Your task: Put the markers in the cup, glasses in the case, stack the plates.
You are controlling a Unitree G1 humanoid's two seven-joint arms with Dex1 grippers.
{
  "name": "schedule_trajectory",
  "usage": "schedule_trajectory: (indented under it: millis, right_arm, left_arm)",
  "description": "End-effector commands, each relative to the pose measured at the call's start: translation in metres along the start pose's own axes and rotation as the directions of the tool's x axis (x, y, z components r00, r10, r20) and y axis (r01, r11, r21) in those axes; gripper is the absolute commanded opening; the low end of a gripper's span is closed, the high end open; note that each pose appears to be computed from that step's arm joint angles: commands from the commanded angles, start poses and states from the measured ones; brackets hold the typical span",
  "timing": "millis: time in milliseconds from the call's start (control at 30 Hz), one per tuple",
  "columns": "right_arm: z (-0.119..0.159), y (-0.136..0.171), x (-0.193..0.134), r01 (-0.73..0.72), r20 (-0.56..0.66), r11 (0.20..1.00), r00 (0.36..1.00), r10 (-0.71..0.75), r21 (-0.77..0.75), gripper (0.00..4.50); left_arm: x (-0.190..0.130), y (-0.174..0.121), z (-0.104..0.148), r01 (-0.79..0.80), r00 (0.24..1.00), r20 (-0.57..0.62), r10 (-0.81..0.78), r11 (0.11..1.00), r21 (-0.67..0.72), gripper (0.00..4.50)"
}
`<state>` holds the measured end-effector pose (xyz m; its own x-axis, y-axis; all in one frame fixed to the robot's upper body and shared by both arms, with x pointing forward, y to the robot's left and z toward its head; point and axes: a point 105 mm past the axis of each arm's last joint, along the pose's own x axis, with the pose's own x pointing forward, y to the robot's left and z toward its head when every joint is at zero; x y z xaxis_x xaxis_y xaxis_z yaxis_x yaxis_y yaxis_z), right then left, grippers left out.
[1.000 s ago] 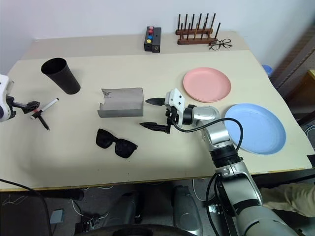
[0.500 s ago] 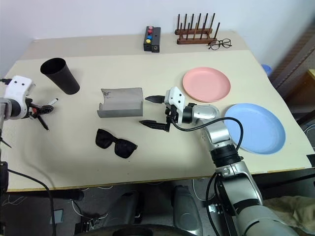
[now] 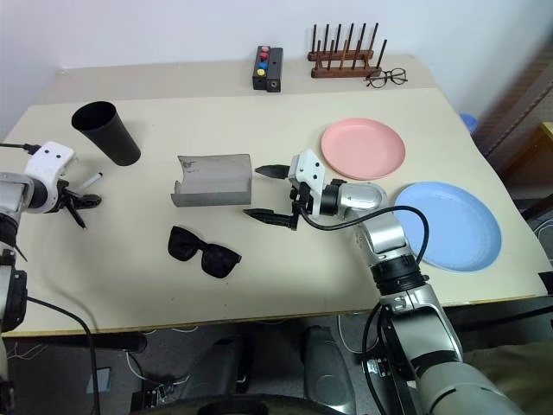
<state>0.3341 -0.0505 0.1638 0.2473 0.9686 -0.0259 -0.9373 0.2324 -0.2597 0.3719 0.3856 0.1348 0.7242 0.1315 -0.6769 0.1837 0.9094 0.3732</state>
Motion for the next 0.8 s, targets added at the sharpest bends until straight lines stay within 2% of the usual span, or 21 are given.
schedule_trajectory:
  millis: [33,167,200,233,367,467,800]
  right_arm:
    - [0.016,-0.002,-0.004,0.016,0.042,0.999,0.999,-0.015,-0.041,4.5]
    - [0.016,-0.002,-0.006,0.025,0.042,0.999,0.999,-0.023,-0.04,4.5]
    - [0.016,-0.002,-0.006,0.028,0.041,0.999,0.999,-0.027,-0.04,4.5]
    - [0.016,-0.002,-0.007,0.031,0.041,0.999,0.999,-0.029,-0.04,4.5]
    - [0.016,-0.003,-0.01,0.045,0.035,0.998,0.998,-0.043,-0.039,4.5]
    - [0.015,-0.003,-0.014,0.057,0.029,0.998,0.998,-0.056,-0.038,4.5]
    - [0.015,-0.006,-0.013,0.064,0.029,0.997,0.998,-0.063,-0.038,4.5]
  left_arm:
    - [-0.001,0.006,0.001,-0.037,0.999,-0.014,0.037,0.999,0.01,4.46]
    - [0.001,0.005,0.0,-0.044,0.999,-0.025,0.044,0.999,0.007,4.46]
    - [0.002,0.005,0.0,-0.047,0.998,-0.029,0.047,0.999,0.007,3.95]
    - [0.002,0.005,-0.001,-0.049,0.998,-0.032,0.05,0.999,0.007,3.67]
    - [0.005,0.003,-0.003,-0.058,0.997,-0.049,0.058,0.998,0.0,1.74]
    - [0.006,0.003,-0.006,-0.061,0.997,-0.053,0.061,0.998,-0.012,0.91]
    - [0.006,0.002,-0.008,-0.061,0.997,-0.053,0.058,0.997,-0.055,0.91]
